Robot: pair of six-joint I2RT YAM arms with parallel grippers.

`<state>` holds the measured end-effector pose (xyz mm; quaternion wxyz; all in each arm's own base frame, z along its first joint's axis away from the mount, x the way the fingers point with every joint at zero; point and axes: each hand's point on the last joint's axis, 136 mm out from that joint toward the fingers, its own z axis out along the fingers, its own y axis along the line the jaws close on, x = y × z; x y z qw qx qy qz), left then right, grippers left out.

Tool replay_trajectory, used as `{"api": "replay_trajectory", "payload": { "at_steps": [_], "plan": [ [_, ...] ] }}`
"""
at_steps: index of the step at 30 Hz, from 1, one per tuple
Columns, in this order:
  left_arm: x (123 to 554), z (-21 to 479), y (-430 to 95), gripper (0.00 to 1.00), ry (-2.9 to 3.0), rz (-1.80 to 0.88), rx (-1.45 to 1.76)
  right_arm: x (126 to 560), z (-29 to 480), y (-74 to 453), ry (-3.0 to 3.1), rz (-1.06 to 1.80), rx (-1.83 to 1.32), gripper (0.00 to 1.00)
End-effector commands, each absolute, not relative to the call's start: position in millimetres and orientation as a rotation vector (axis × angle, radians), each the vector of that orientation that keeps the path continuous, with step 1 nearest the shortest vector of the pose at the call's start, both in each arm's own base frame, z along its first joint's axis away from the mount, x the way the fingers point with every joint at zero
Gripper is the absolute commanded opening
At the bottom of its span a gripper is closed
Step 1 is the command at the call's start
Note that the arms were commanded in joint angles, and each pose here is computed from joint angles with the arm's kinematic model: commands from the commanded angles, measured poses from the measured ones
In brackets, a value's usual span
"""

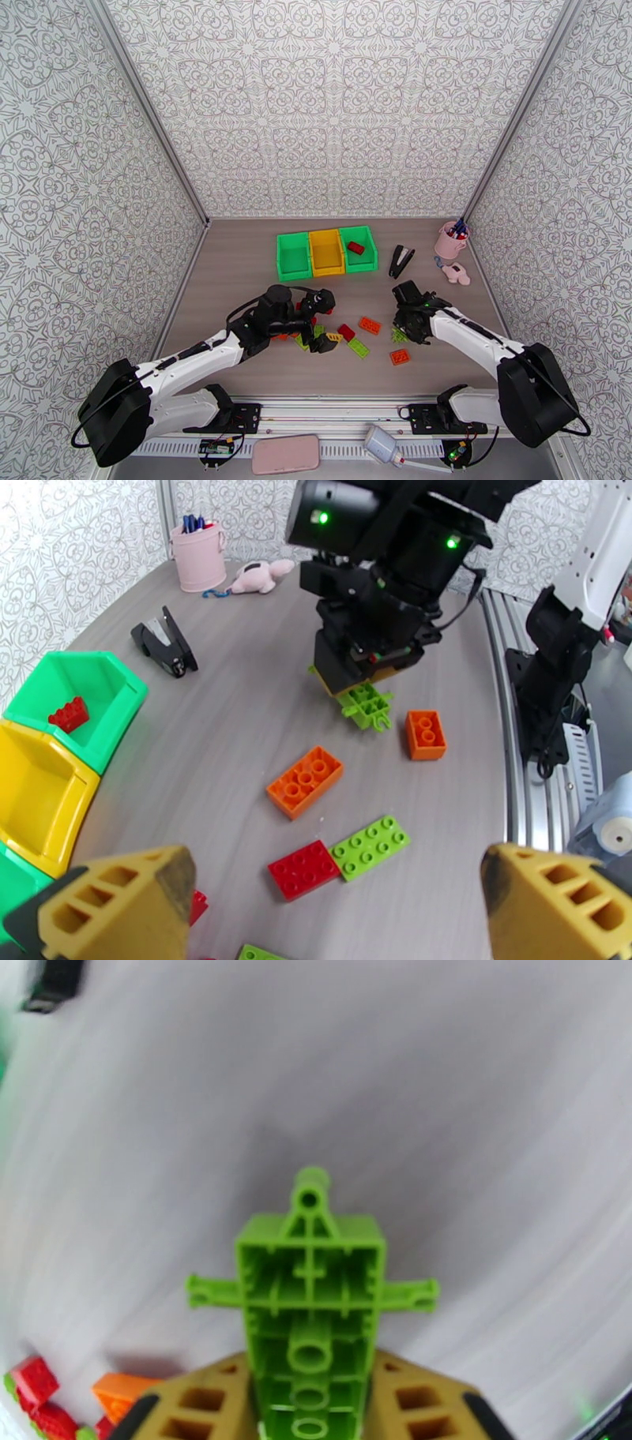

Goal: Sort the legos into containers by color

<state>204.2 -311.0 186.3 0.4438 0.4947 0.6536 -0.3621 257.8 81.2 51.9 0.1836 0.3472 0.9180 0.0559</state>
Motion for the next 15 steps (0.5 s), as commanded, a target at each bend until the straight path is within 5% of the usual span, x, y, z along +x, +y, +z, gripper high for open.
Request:
{"api": "replay_trajectory", "payload": {
  "at_steps": [1, 15],
  "plan": [
    [207.3, 195.2, -308.3, 1.0, 1.593, -0.873, 1.197, 288.7, 85.1, 93.3, 2.514, 0.239, 0.742, 0.35],
    [228.1, 192.8, -277.7, 1.0, 1.682, -0.683, 1.025, 393.3, 165.5, 175.8, 2.343, 0.476, 0.099, 0.33]
  ]
}}
